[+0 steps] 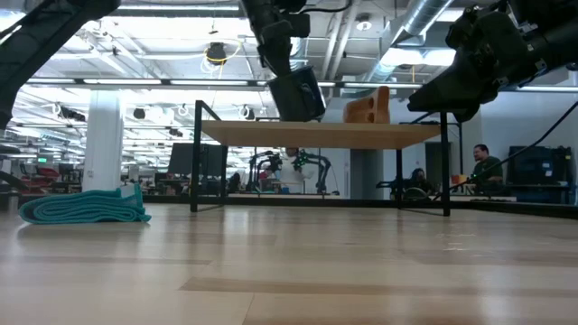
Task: Stack small to large cups/mugs on shelf
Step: Put the black mug on the shelf
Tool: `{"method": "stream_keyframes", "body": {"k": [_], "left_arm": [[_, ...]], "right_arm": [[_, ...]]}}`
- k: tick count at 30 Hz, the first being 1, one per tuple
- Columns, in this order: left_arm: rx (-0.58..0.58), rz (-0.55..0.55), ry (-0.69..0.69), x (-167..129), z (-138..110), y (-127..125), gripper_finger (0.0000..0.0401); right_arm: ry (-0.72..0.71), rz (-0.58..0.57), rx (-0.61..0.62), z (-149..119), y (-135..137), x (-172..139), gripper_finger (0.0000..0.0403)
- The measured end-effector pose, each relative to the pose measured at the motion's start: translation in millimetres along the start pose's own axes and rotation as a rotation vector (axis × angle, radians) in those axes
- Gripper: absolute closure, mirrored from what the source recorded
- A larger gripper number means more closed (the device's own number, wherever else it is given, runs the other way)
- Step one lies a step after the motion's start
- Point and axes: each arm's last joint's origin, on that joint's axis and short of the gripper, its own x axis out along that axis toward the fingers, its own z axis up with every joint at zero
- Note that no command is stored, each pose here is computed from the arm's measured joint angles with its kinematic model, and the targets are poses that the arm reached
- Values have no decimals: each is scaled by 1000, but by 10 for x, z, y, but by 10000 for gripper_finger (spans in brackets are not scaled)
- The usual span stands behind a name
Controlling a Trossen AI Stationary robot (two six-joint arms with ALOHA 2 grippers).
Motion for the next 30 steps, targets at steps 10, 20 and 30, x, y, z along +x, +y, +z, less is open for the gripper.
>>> {"method": "stream_keyframes", "body": {"k": [10,20,30], "left_arm": [[-37,-32,73,27,-105,48,395],[-88,-93,102,21,-202,150,395],[-153,-109,165,110,-248,190,395]], "right_arm": [[1,0,-1,-1,0,0,269],[1,0,-1,-1,0,0,269],[1,0,-1,-1,0,0,269]]}}
